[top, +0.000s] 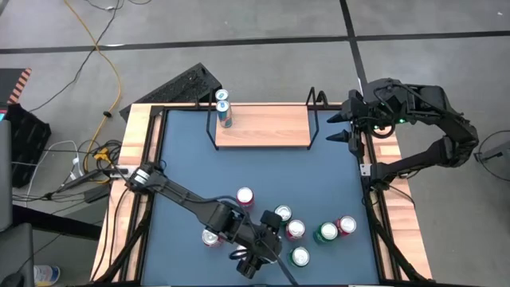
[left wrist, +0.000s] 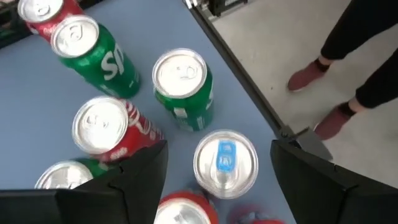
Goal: Place canned beverage on shelf
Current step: Put the blue soda can on the shelf aligned with the other blue soda cans
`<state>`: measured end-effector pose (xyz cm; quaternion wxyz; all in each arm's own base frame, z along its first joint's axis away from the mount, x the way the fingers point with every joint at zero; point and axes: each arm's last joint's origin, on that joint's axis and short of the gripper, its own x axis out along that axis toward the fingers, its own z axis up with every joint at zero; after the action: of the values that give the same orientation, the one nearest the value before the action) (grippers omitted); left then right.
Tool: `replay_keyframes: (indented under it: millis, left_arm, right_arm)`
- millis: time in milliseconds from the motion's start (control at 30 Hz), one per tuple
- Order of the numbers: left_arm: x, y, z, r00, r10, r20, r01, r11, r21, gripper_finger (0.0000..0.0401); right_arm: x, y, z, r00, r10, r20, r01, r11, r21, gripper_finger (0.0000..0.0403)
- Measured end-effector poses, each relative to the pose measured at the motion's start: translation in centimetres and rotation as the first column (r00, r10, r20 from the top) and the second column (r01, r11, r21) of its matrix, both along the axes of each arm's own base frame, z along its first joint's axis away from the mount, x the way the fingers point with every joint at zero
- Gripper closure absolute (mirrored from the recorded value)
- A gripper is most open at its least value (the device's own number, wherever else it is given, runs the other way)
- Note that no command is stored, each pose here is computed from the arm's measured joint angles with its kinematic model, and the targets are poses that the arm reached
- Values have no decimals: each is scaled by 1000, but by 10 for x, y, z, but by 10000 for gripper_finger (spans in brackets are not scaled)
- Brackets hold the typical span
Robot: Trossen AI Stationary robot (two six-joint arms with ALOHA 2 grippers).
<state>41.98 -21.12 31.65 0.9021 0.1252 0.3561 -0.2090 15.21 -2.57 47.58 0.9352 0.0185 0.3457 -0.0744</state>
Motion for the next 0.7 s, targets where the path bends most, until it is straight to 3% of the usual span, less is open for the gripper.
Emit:
replay_keyframes:
  millis: [700]
  left_arm:
    - [14,-13,-49,994,-14,-110,20,998,57,130]
  right_arm:
    - [0,0,0,1000,3,-2,-3,1000,-2,163]
